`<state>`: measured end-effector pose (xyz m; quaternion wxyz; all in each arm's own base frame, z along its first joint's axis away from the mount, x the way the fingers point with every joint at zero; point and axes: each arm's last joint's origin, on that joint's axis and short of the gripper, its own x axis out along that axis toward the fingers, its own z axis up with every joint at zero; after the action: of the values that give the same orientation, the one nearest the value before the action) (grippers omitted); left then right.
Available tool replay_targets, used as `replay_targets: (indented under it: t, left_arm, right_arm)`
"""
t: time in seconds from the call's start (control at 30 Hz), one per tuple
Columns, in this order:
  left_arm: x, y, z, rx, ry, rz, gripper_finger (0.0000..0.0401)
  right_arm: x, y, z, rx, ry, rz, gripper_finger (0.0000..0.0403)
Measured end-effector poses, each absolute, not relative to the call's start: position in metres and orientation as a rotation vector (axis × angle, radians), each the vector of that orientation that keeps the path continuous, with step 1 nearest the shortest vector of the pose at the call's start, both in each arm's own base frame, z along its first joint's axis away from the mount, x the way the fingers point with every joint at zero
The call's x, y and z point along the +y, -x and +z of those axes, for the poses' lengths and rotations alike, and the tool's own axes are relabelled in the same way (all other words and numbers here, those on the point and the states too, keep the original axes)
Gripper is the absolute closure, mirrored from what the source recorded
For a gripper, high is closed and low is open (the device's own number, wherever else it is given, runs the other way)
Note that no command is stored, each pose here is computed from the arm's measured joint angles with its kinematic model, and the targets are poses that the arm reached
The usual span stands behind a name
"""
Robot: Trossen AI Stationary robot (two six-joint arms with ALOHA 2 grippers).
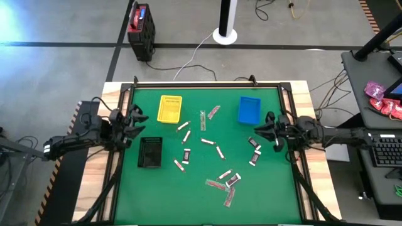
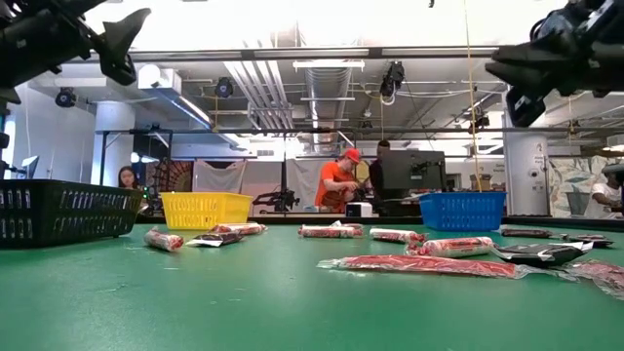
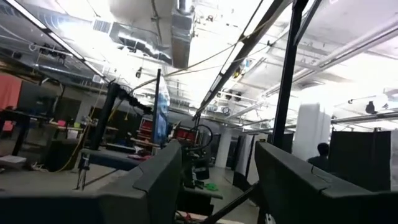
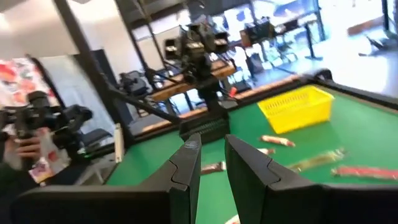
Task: Sort candy by brand, put in halloween buckets
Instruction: Put the white candy stick into the blue bin
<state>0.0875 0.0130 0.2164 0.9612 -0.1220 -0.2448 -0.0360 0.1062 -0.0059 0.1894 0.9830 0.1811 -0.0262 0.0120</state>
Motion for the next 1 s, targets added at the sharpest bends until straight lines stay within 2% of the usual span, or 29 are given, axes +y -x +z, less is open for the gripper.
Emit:
replay_targets:
  t: [0.17, 0.43, 0.7, 0.8, 1.0]
  left_arm:
    - [0.013, -0.087, 0.217, -0.501, 0.241, -0.069, 0.0212]
    - [0.013, -0.086, 0.219, -0.532, 0.207, -0.066, 0.0212]
    - [0.013, -0.085, 0.221, -0.554, 0.228, -0.078, 0.0212]
    - [0.013, -0.087, 0.217, -0.503, 0.324, -0.092, 0.0212]
    - [0.014, -0.094, 0.208, -0.396, 0.485, -0.092, 0.0212]
  right_arm:
    - [-0.007, -0.114, 0.187, -0.003, -0.401, 0.0, 0.0337]
    - [-0.006, -0.131, 0.193, -0.086, -0.364, 0.014, 0.0337]
    - [-0.003, -0.156, 0.194, 0.034, -0.402, 0.011, 0.0337]
    - [-0.004, -0.171, 0.199, 0.139, -0.407, -0.009, 0.0337]
    - [-0.006, -0.202, 0.21, 0.533, -0.431, -0.16, 0.0337]
